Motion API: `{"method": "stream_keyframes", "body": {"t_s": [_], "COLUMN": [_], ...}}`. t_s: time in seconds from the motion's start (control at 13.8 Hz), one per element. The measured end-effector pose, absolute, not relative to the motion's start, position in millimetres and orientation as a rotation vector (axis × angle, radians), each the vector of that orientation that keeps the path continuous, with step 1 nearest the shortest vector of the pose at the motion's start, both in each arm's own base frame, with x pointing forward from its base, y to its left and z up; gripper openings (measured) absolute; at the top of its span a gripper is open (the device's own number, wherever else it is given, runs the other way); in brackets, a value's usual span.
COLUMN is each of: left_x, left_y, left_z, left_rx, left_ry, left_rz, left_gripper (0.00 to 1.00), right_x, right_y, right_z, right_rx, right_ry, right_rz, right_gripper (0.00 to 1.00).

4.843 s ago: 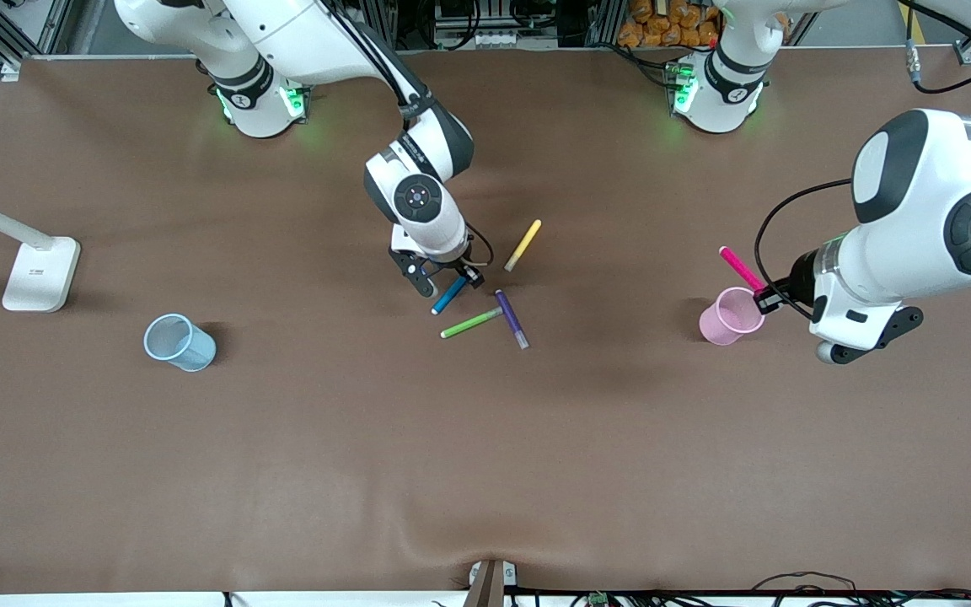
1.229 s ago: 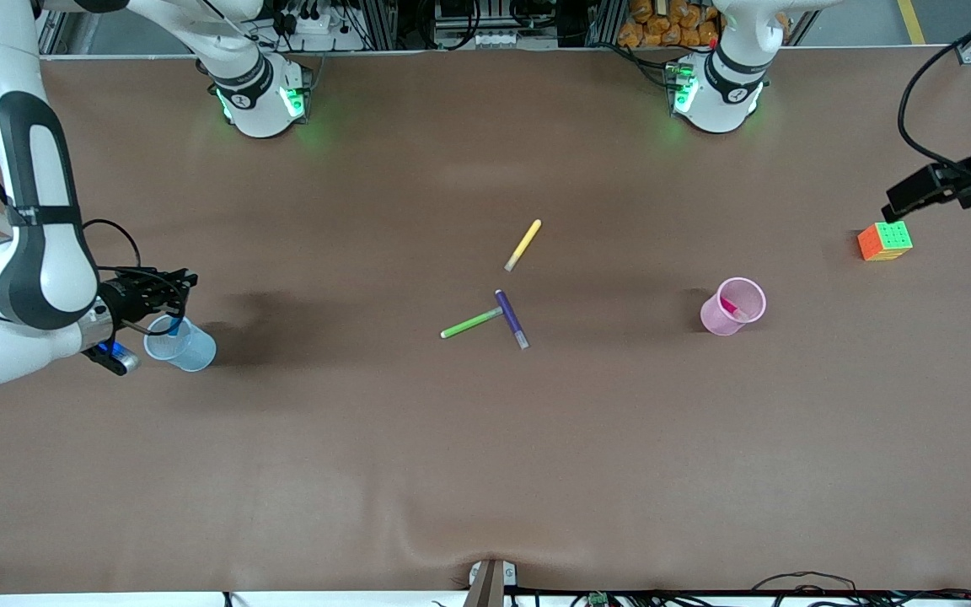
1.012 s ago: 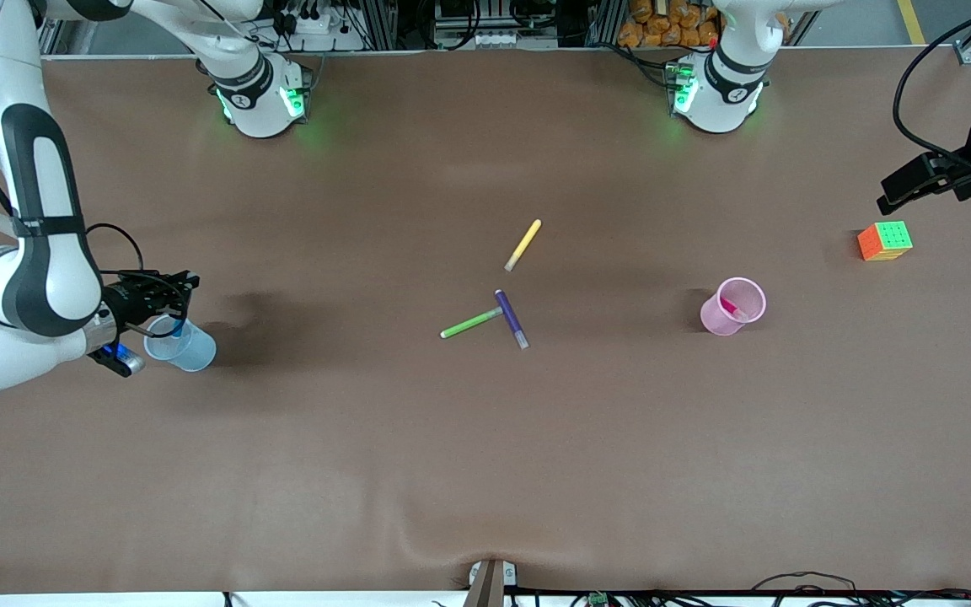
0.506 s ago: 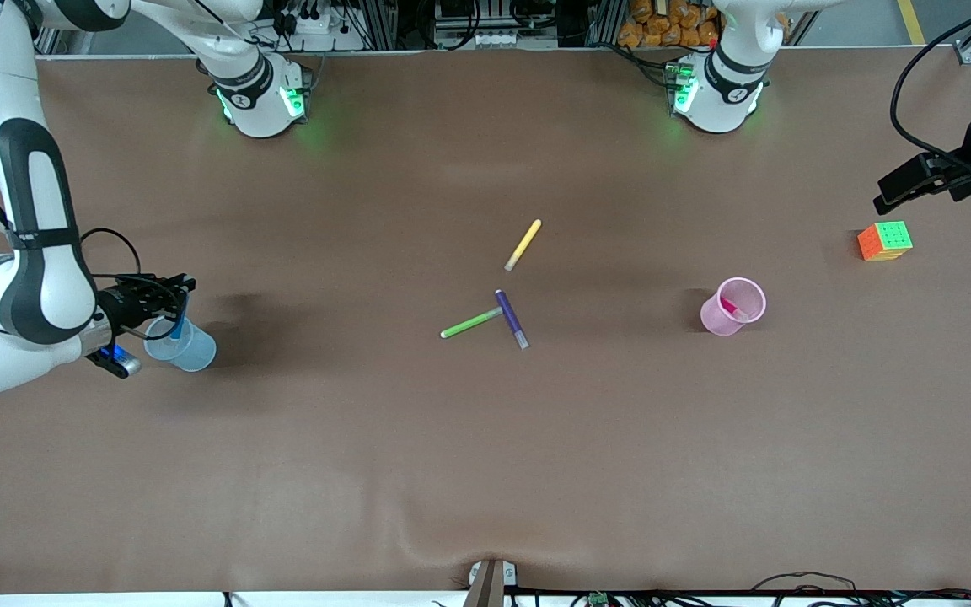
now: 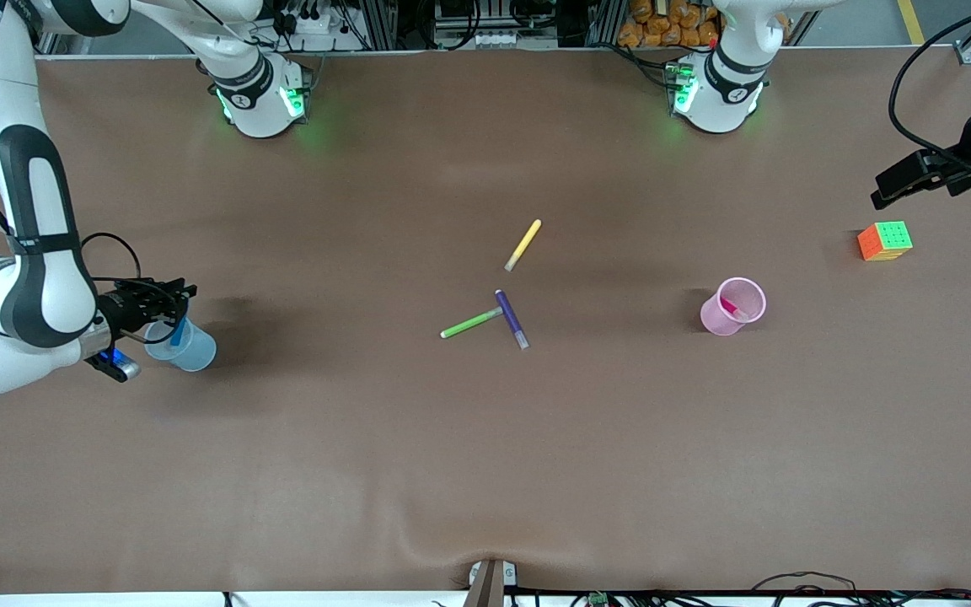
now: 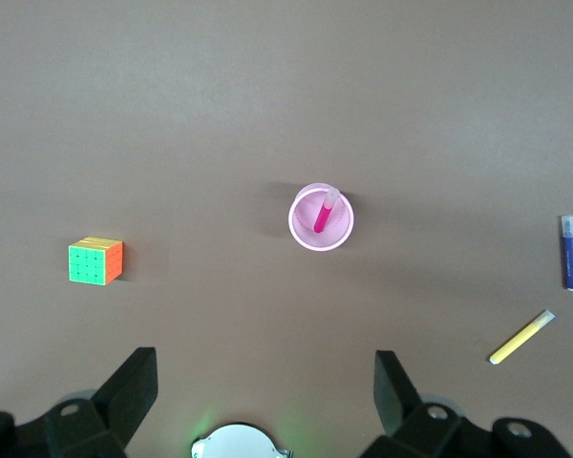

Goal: Place pink and blue markers in matching cups
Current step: 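Lower the blue marker into the blue cup and open the right gripper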

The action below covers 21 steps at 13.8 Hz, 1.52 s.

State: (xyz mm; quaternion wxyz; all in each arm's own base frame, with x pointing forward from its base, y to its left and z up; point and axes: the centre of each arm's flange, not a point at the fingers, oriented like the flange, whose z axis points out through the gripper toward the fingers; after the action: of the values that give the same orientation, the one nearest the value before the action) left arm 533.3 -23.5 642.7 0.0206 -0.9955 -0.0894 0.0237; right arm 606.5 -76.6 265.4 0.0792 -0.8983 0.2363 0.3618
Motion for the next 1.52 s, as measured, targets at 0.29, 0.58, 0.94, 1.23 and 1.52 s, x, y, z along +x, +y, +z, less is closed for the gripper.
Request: {"method": "stream_keyframes", "body": {"t_s": [0.29, 0.58, 0.94, 1.23, 1.52], "left_x": [534, 534, 535, 535, 533], "left_y": [-24, -24, -24, -24, -24], "left_z": [641, 640, 639, 640, 641], "left_rx": [-3.087, -3.088, -3.088, -3.088, -3.088], "left_ry": [-0.277, -0.277, -0.277, -0.277, -0.276], "left_rz": [0.071, 0.069, 0.069, 0.062, 0.059], "left_gripper": [1.0, 1.0, 1.0, 1.0, 1.0], "right_x": [607, 608, 608, 613, 624], "right_y": [-79, -79, -60, -32, -39], "right_z": [263, 264, 279, 302, 326], "right_rx": [-2.688, -2.69, -2.676, -2.692, -2.725], "right_ry": [0.714, 0.712, 0.646, 0.562, 0.563], "right_rz": [1.075, 1.071, 1.153, 1.205, 1.148], "right_gripper": [0.46, 0.85, 1.0, 1.0, 1.0]}}
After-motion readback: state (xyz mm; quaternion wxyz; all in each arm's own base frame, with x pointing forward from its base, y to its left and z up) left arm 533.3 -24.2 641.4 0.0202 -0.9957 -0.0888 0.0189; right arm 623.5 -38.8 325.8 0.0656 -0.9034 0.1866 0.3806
